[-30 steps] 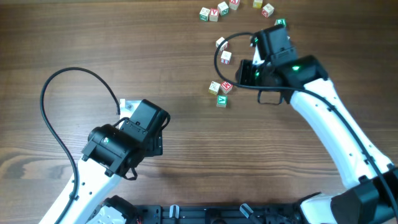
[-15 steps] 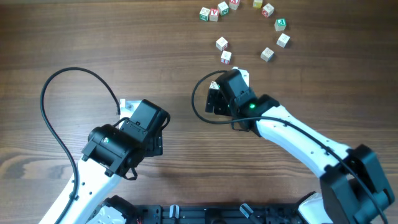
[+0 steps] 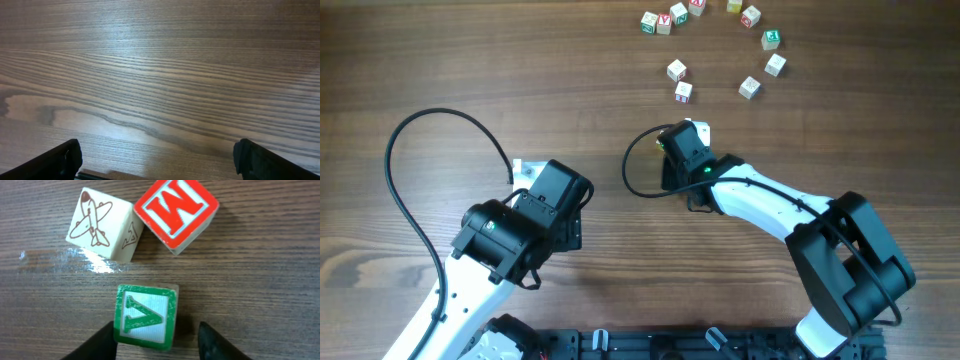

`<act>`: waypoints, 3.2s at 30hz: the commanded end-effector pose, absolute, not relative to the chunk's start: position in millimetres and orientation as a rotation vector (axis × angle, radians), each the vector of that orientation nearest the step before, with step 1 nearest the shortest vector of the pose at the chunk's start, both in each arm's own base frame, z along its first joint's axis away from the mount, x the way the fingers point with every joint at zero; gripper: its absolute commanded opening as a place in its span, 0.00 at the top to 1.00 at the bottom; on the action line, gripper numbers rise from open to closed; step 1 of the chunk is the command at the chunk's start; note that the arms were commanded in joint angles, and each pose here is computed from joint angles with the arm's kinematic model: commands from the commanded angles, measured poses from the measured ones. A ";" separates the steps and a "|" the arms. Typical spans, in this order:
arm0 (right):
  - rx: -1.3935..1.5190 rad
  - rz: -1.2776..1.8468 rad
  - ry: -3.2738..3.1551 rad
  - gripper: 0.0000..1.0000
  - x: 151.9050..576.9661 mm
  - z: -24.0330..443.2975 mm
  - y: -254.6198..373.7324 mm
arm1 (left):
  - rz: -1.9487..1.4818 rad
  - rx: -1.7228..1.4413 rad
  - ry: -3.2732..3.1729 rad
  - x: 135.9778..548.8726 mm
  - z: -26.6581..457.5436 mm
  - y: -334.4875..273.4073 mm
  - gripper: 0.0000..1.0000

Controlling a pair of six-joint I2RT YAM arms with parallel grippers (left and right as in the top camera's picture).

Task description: Form a circle

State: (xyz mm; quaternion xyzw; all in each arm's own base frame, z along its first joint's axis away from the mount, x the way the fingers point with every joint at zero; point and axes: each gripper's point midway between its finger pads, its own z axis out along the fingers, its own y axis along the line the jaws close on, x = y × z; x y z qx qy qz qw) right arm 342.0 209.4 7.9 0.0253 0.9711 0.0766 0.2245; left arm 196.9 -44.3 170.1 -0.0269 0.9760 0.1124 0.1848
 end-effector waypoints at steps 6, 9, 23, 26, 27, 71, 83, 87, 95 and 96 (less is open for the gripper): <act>0.033 0.189 2.659 0.66 346.2 5.8 208.3 | 0.301 -0.102 2.751 196.1 170.2 -44.3 0.00; 0.010 0.182 2.661 0.66 345.6 5.4 208.0 | 0.301 -0.102 2.751 196.1 170.2 -44.3 0.00; -0.065 0.158 2.664 0.68 344.4 4.7 207.0 | 0.301 -0.102 2.751 196.0 170.1 -44.2 0.00; -0.109 0.152 2.652 0.68 346.4 5.9 208.1 | 0.301 -0.102 2.751 196.1 170.2 -44.3 0.00; -0.123 0.149 2.645 0.68 347.6 6.5 208.4 | 0.300 -0.102 2.752 196.0 170.1 -44.3 0.00; -0.032 0.177 2.574 0.00 355.4 50.1 206.9 | 0.301 -0.102 2.751 196.1 170.2 -44.3 0.00; 0.087 0.246 2.608 0.21 343.6 59.7 206.5 | 0.301 -0.102 2.751 196.1 170.2 -44.3 0.00; 0.115 0.177 2.621 0.60 343.1 56.4 192.2 | 0.301 -0.102 2.751 196.0 170.1 -44.2 0.00; 0.347 0.224 2.553 0.95 384.8 63.8 137.0 | 0.301 -0.102 2.751 196.1 170.2 -44.3 0.00; 0.366 0.271 2.547 0.95 389.6 65.4 134.6 | 0.301 -0.102 2.751 196.1 170.2 -44.3 0.00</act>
